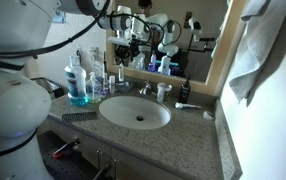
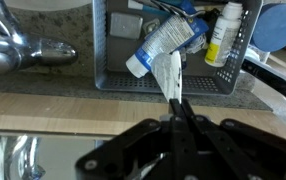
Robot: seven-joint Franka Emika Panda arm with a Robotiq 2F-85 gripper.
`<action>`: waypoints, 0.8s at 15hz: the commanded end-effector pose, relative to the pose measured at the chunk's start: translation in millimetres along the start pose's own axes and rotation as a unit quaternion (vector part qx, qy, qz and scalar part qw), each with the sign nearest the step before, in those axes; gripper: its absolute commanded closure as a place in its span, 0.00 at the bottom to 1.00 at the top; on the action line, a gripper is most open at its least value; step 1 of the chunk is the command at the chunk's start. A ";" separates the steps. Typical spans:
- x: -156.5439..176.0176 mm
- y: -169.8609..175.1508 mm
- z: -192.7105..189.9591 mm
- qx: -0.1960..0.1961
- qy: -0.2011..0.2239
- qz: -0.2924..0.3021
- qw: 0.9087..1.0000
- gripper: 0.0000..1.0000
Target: Pick up the object and put it in the tray
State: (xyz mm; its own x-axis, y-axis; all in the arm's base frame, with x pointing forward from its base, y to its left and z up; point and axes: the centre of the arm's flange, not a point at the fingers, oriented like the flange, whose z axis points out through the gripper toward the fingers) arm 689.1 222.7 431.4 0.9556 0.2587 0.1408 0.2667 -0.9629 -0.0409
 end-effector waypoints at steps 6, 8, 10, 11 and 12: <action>11.5 2.8 -0.5 0.042 0.015 -0.010 0.999 0.60; 9.9 4.8 -1.8 0.042 0.016 -0.008 0.999 0.44; 8.6 6.3 -3.2 0.041 0.016 -0.005 0.999 0.29; 7.5 7.4 -4.9 0.040 0.014 -0.004 0.999 0.20; 6.5 8.1 -7.2 0.038 0.012 -0.002 0.999 0.14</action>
State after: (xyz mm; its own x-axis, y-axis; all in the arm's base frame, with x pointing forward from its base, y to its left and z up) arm 693.2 227.3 429.1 0.9543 0.2586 0.1500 0.2746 -0.9566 -0.0979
